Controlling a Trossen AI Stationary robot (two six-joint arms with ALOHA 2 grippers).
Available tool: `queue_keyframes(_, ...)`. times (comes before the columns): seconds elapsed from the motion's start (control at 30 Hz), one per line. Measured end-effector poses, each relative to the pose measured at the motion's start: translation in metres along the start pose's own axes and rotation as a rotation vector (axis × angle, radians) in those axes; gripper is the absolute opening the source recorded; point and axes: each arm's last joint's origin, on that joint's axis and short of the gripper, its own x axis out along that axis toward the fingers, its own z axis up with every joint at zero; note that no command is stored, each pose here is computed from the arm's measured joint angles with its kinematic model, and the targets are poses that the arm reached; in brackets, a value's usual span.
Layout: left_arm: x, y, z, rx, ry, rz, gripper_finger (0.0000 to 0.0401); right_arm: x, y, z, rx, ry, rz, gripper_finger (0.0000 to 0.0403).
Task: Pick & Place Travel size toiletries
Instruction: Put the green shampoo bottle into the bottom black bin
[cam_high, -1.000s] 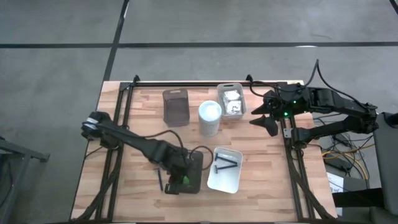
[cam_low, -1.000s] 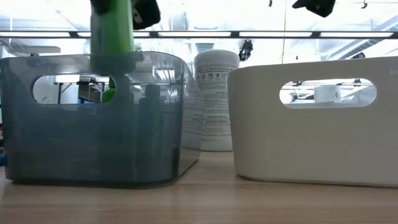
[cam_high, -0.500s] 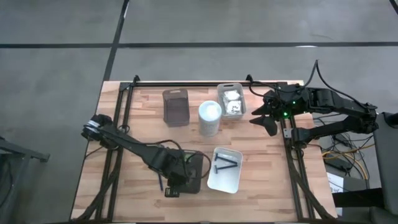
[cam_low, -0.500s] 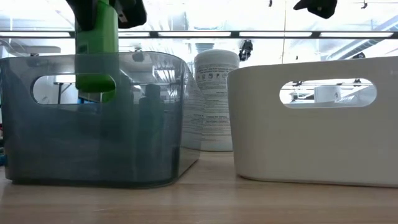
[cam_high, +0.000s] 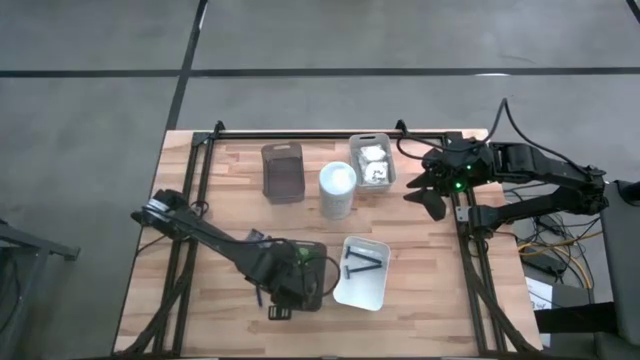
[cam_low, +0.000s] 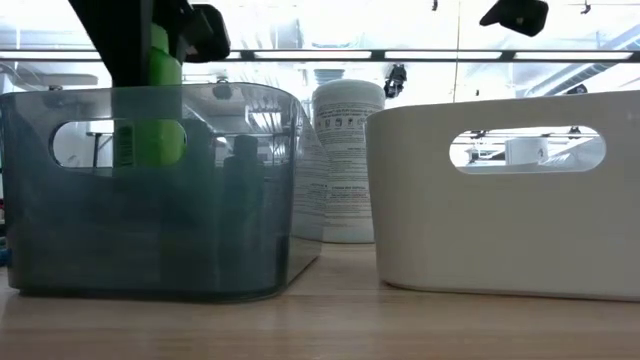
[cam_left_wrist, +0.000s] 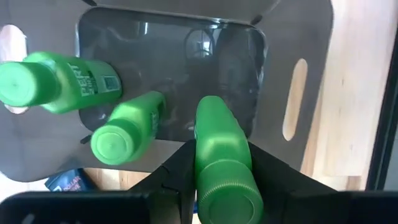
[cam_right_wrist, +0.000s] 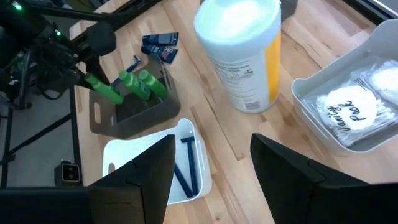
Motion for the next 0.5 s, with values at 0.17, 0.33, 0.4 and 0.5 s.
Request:
queue_keyframes(0.17, 0.009, -0.001, 0.002, 0.001, 0.015, 0.011, 0.0115, 0.004, -0.002, -0.002, 0.001, 0.014, -0.008, 0.0212)
queue_keyframes(0.33, 0.020, -0.002, 0.002, 0.003, 0.047, 0.014, 0.0115, 0.009, -0.004, -0.006, 0.024, 0.035, -0.019, 0.0216)
queue_keyframes(0.4, 0.022, -0.002, 0.001, 0.003, 0.055, 0.016, 0.0115, 0.010, -0.004, -0.007, 0.029, 0.037, -0.021, 0.0215)
queue_keyframes(0.5, 0.024, -0.001, 0.001, 0.003, 0.057, 0.017, 0.0115, 0.011, -0.005, -0.007, 0.029, 0.039, -0.022, 0.0209)
